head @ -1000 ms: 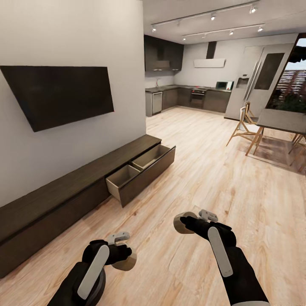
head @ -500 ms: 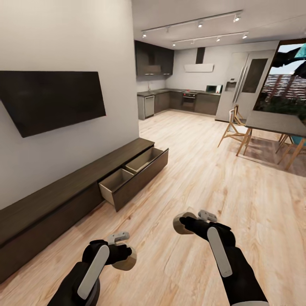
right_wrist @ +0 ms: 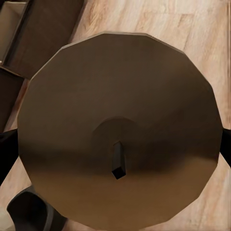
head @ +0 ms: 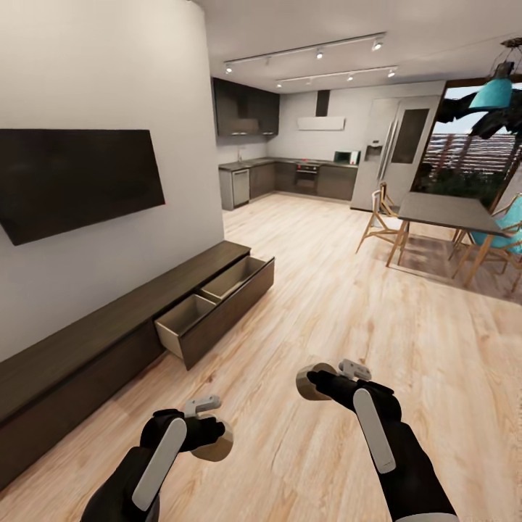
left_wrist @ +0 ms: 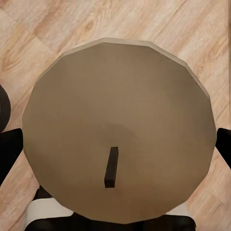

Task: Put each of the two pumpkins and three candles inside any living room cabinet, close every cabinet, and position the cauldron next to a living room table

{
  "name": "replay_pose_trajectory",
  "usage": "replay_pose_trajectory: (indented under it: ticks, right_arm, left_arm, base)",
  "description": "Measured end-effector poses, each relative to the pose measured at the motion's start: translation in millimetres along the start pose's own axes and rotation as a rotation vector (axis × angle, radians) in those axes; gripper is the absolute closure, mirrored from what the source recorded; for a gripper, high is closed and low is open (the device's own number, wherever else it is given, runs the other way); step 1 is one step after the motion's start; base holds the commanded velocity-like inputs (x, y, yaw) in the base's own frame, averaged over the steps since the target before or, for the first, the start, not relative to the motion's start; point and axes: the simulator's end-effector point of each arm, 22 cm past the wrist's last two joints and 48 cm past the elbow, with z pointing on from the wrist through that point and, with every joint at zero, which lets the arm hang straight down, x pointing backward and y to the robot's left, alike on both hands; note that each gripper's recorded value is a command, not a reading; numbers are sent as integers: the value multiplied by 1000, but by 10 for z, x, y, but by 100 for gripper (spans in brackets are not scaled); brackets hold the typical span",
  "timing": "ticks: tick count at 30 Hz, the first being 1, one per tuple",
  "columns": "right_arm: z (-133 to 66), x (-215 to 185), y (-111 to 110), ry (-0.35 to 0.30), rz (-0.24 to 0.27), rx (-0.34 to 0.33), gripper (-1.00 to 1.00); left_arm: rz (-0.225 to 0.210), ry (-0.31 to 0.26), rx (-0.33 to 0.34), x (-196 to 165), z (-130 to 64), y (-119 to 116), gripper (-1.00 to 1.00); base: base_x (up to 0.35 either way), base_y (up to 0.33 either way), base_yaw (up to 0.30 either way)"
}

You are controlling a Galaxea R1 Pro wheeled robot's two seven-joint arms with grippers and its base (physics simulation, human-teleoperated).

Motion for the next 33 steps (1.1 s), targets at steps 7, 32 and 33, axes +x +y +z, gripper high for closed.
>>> replay_pose_trajectory:
  ticks: [7, 32, 33]
  right_arm:
    - [-37, -38, 20, -10, -2, -3, 100]
    - [-174, -179, 94, -48, -6, -17, 100]
    - [-180, -184, 98, -50, -6, -18, 100]
  left_arm:
    - [1, -10, 2, -32, -38, -11, 100]
    - [6, -46, 10, -137, -174, -56, 100]
    - [6, -48, 10, -141, -180, -57, 100]
  base:
    - [0, 0, -157]
    - [0, 0, -157]
    - [0, 0, -157]
